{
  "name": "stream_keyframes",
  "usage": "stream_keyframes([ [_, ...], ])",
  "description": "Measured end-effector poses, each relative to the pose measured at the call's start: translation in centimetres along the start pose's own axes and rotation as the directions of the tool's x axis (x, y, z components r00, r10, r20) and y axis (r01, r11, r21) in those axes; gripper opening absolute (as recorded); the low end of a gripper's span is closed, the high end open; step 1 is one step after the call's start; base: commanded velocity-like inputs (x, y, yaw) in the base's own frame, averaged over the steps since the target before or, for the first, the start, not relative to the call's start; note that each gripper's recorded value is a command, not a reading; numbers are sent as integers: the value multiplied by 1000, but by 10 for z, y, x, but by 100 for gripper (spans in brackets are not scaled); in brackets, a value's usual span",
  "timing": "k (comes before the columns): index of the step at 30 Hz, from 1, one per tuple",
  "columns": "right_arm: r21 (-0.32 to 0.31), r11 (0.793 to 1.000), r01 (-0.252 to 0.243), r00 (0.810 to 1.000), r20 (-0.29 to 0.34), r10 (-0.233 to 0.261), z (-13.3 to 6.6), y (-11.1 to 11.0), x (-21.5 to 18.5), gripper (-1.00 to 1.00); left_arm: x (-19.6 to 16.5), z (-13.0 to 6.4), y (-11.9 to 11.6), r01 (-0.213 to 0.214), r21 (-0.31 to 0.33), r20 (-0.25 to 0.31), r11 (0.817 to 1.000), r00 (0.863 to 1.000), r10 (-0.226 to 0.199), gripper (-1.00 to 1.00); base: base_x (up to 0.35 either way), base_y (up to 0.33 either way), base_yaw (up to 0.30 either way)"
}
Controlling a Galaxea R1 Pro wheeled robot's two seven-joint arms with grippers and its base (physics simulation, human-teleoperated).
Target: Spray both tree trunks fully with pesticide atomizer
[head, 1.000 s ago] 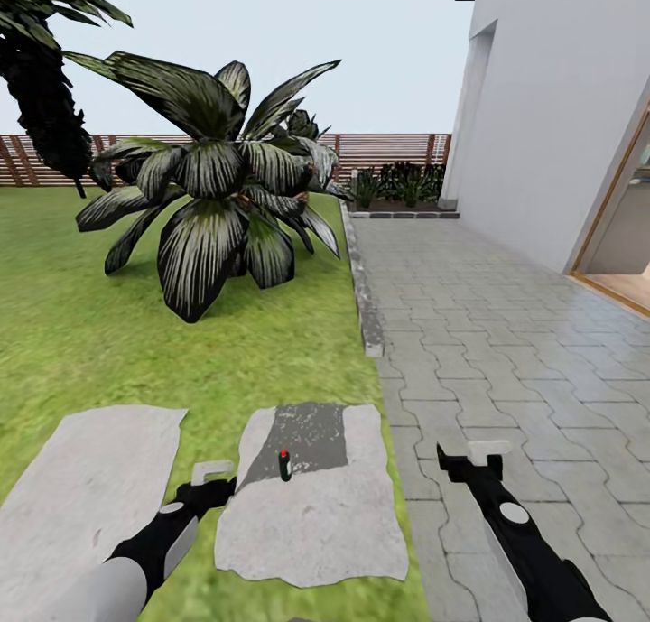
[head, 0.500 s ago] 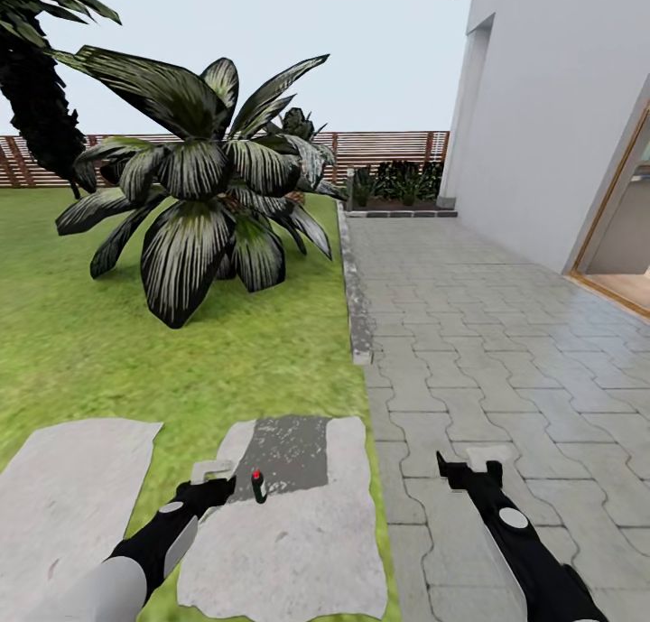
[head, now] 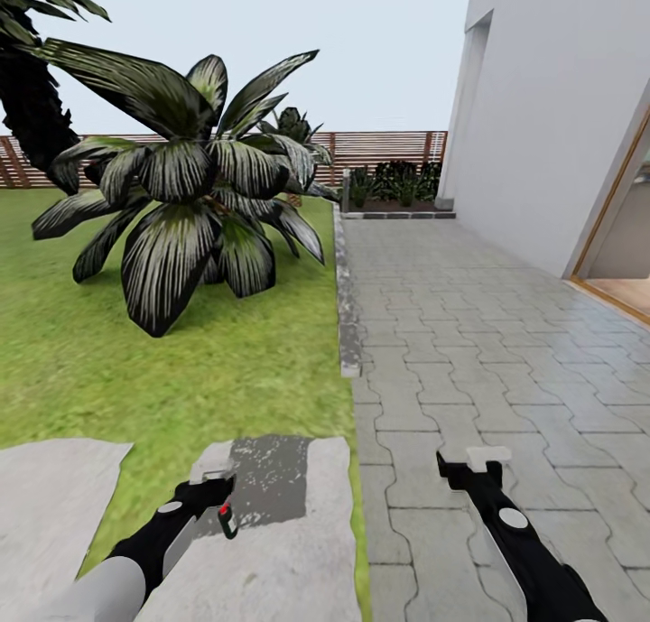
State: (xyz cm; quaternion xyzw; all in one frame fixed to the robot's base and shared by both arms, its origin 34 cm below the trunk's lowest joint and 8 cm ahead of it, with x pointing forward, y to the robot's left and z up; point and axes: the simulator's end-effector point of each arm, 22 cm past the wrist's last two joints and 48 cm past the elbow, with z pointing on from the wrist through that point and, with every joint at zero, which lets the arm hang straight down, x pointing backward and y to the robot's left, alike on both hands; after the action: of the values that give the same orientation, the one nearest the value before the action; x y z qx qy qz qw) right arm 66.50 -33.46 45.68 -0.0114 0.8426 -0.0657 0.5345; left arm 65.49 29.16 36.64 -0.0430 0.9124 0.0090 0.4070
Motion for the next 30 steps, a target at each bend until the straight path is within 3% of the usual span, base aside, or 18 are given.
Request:
stream_keyframes([
  [8, 0, 1000, 0, 1000, 0, 0, 0, 0, 0, 100, 0, 0, 1, 3, -2, 0, 1000, 1000, -3, 100, 231, -74, 0],
  [16, 1, 1000, 0, 1000, -3, 0, 1, 0, 4, 100, 3, 2, 2, 1, -3, 2, 1000, 1000, -1, 100, 13, -2, 0],
  [21, 2, 1000, 0, 1000, -10, 0, 4, 1, 19, 100, 10, 8, 2, -4, -3, 34, 1000, 999, 4, 100, 0, 0, 0],
  [30, 1, 1000, 1, 1000, -24, -1, 9, 4, 48, 100, 36, 21, 4, -4, -4, 21, 1000, 1000, 4, 100, 0, 0, 0],
])
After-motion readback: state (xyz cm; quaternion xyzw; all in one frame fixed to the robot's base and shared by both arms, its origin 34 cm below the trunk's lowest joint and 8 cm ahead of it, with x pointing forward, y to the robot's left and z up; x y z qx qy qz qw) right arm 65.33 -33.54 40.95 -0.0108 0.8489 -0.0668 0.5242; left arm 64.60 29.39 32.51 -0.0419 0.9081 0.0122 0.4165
